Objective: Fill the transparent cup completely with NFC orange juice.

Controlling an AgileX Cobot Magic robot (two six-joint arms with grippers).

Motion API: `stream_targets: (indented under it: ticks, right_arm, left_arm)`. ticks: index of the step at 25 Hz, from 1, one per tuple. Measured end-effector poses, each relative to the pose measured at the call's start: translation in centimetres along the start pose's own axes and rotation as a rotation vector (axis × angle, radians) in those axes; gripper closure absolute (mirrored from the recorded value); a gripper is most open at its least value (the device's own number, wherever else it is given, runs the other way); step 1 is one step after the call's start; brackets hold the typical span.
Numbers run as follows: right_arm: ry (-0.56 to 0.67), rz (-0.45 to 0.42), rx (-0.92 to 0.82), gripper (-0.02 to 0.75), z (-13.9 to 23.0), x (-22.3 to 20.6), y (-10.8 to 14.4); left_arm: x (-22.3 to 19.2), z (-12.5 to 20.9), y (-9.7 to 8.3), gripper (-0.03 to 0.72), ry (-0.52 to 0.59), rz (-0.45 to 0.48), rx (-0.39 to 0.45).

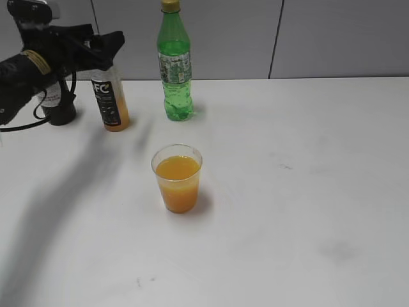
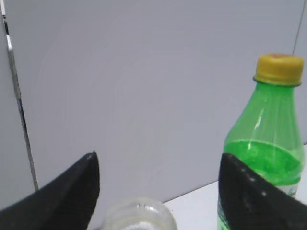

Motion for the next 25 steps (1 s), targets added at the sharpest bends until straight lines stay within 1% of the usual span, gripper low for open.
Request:
stream_targets:
  ticks: [3, 5, 8, 10, 13, 15, 18, 21, 25]
  right_arm:
    - [0.0, 0.0, 0.0, 0.151, 0.0, 0.0, 0.0]
    - [0.0, 0.0, 0.0, 0.151, 0.0, 0.0, 0.0]
    - [0.0, 0.0, 0.0, 0.151, 0.0, 0.0, 0.0]
    - [0.0, 0.0, 0.0, 0.151, 0.0, 0.0, 0.0]
    - [0.0, 0.0, 0.0, 0.151, 0.0, 0.0, 0.0]
    - [0.0, 0.0, 0.0, 0.151, 0.0, 0.0, 0.0]
    - [0.0, 0.0, 0.0, 0.151, 0.0, 0.0, 0.0]
    - [0.0, 0.0, 0.0, 0.151, 0.0, 0.0, 0.0]
    - [0.0, 0.0, 0.0, 0.151, 0.0, 0.0, 0.0]
  left_arm:
    - [0.6, -2.1, 0.5, 0.096, 0.014, -0.001, -0.036]
    - [1.5, -3.4, 0.8, 0.096, 0.031, -0.009, -0.035]
    - [4.0, -4.5, 0.9, 0.096, 0.099, -0.031, -0.002]
    - [6.2, -4.5, 0.8, 0.096, 0.161, -0.043, 0.005]
    - [9.6, -5.9, 0.7, 0.097, 0.2, -0.068, -0.008]
    - [12.0, -7.4, 0.5, 0.097, 0.205, -0.087, -0.02]
    - [15.4, -7.4, -0.2, 0.097, 0.255, -0.103, -0.028]
    - [18.9, -7.0, -0.6, 0.099, 0.314, -0.131, -0.035]
    - [23.0, -6.7, -0.8, 0.103, 0.358, -0.178, -0.04]
Point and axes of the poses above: a point on each arm's last joint axis where the gripper is mounted, x pointing back along that axis away from the gripper, y along the wrist's bending axis when the last joint is at zero, z = x × y, the point moved 10 cm from there along -x, pointing out along that axis toward the gripper, and after that the axes turned 8 degrees about -x, right-handed, at the moved point
